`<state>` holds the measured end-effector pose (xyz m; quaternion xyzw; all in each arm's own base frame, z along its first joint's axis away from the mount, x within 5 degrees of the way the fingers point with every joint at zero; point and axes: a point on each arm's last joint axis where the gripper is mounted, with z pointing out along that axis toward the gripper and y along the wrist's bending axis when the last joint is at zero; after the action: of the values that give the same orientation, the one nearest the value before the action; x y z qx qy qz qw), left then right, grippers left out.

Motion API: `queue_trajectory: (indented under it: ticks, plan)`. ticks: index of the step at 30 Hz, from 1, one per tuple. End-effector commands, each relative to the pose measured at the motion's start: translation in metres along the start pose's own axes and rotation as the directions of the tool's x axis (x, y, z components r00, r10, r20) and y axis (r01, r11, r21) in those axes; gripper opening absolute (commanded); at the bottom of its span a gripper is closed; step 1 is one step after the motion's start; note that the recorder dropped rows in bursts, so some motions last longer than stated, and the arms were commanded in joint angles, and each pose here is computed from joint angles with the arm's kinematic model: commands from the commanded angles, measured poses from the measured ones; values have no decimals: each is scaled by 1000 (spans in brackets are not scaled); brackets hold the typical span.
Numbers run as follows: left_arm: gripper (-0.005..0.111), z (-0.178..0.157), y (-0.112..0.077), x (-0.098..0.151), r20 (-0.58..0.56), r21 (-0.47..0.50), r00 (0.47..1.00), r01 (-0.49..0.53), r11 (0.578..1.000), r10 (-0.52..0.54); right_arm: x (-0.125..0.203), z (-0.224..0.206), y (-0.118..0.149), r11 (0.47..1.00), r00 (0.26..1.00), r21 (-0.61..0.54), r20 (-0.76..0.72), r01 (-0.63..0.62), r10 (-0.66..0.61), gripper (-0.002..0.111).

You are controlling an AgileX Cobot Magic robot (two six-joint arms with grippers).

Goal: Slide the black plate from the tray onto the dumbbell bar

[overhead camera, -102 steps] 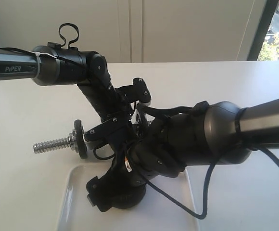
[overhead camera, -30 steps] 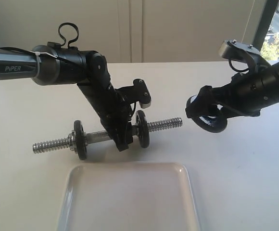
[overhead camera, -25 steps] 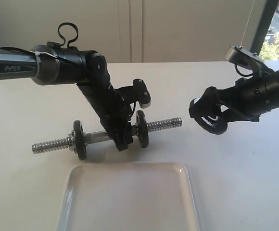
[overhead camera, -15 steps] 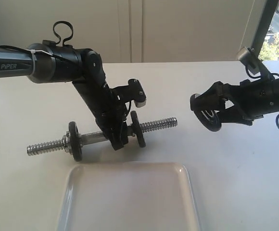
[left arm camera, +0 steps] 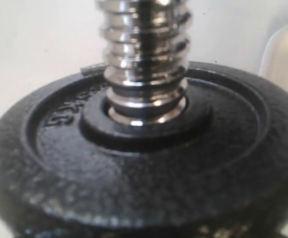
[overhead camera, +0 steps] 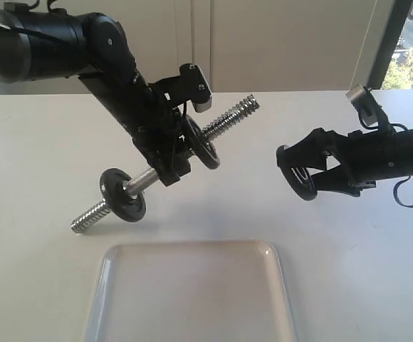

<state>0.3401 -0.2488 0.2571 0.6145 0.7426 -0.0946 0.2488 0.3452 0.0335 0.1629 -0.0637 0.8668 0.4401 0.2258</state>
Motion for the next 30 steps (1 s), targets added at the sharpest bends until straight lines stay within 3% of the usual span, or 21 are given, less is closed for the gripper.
queue_trajectory:
  ticks: [1, 12, 18, 30]
  plan:
    - [0, -28, 0, -15, 85, -39, 996, 2, 999, 2, -6, -5, 9, 997, 999, -82, 53, 2, 3, 0]
    - [0, -8, 0, -7, 27, 5, 1000, 2, 1000, -2, -17, -21, 18, 972, 984, -229, 176, 46, -5, 0]
    - [0, -4, 0, -5, 21, 10, 1000, 5, 1000, -5, -28, -29, 17, 972, 972, -229, 236, 47, 9, 0]
    - [0, 1, 0, -4, 13, 23, 1000, -18, 1000, 18, -30, 7, 39, 952, 984, -302, 176, 54, 0, 0]
